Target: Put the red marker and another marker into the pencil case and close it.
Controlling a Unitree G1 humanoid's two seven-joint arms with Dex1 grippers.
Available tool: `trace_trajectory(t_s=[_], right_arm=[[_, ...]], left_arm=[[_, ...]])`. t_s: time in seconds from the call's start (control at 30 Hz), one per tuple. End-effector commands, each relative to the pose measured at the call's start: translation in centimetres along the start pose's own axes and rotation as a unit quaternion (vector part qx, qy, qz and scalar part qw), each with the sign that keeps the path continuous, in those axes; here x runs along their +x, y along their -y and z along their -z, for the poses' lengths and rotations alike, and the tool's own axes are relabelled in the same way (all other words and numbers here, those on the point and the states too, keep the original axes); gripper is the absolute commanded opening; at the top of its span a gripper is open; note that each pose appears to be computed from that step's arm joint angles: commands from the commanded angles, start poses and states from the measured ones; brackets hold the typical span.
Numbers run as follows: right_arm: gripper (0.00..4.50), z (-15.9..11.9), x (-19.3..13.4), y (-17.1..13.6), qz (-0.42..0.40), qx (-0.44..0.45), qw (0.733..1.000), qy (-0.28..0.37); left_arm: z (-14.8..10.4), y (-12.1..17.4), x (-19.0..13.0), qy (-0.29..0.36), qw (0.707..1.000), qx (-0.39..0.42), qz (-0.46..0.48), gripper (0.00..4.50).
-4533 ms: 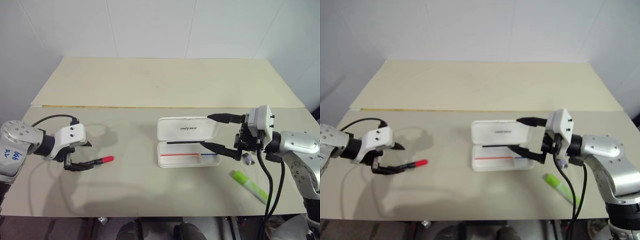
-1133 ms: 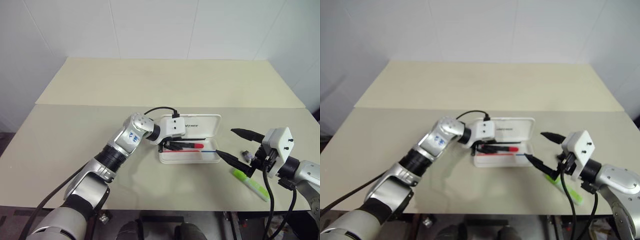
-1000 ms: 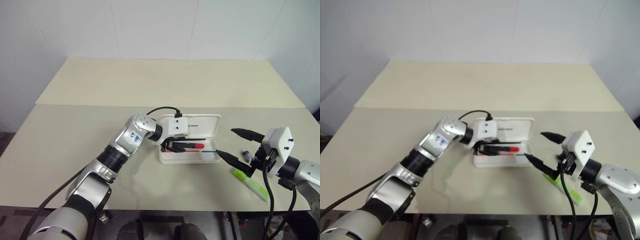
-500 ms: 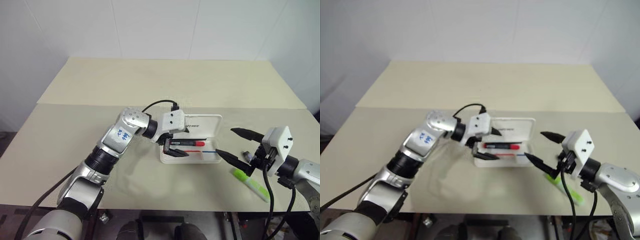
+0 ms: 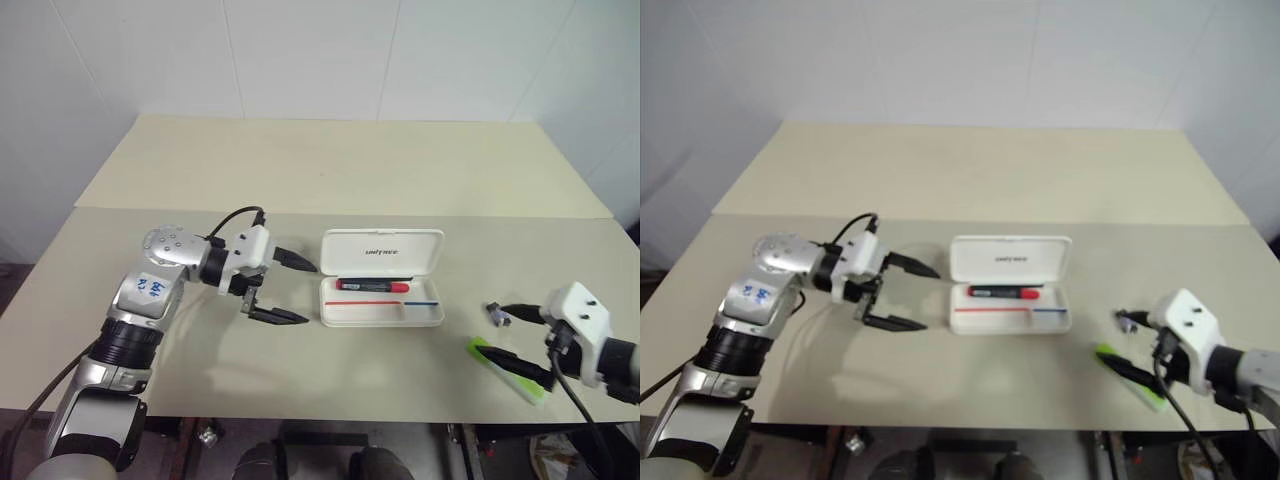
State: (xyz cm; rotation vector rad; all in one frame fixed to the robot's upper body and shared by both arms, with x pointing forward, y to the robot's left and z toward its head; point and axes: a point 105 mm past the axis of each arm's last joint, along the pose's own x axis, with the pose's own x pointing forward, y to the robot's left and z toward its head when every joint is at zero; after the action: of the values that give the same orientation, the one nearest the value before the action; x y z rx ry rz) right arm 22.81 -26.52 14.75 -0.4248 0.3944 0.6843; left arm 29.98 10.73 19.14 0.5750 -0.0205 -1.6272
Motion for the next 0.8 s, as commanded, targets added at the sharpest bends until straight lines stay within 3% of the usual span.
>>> trace_trajectory(t_s=[0.03, 0.4, 0.8], right_arm=[[4.5, -0.1, -1.8, 0.5, 0.004, -0.011, 1.0, -0.022], [4.5, 3.4, -3.6, -0.5, -0.021, 0.047, 0.991, -0.119], [4.5, 5.5, -1.0, -0.5, -0.05, 0.083, 0.988, -0.123]], left_arm=[[-1.3, 0.6, -0.4, 0.029, 0.999, 0.036, 0.014, 4.47], [-1.7, 1.2, 0.5, 0.035, 0.996, 0.053, 0.059, 4.47], [-2.2, 1.1, -0.1, 0.025, 0.997, 0.059, 0.049, 4.47]])
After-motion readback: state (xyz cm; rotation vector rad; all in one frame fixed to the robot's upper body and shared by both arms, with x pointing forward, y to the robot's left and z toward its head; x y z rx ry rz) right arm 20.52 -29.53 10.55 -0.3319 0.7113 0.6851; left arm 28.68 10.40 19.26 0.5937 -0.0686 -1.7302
